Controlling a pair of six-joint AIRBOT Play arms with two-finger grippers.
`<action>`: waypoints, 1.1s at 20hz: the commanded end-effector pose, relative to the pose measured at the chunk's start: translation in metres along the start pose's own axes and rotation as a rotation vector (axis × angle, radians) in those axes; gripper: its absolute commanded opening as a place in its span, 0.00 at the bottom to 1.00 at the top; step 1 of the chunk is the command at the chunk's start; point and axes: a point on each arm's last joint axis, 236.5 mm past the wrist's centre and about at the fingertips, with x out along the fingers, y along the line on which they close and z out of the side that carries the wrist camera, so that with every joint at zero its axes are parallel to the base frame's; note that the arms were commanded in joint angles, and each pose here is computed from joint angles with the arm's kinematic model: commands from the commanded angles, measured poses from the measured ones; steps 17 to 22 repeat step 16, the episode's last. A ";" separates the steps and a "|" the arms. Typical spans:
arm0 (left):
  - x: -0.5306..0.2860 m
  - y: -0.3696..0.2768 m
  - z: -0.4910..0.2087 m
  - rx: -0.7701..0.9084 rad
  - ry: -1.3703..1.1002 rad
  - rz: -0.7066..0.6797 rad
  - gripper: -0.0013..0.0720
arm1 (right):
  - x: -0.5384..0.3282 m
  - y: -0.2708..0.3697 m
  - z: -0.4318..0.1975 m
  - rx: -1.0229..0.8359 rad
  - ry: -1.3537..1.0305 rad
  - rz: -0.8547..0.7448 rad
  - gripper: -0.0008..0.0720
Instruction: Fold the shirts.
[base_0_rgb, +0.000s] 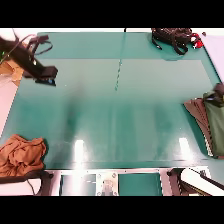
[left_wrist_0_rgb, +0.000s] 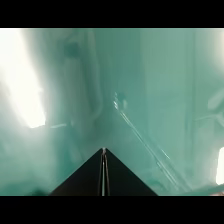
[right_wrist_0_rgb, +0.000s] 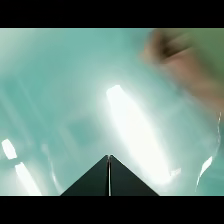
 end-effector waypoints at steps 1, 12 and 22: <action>0.020 -0.002 -0.070 -0.084 0.013 0.000 0.05 | 0.049 0.033 -0.074 -0.191 0.123 -0.011 0.03; 0.047 0.001 -0.134 -0.148 0.002 0.008 0.05 | 0.086 0.052 -0.145 -0.334 0.193 0.018 0.03; 0.047 0.001 -0.132 -0.147 -0.005 0.008 0.05 | 0.086 0.052 -0.145 -0.334 0.193 0.018 0.03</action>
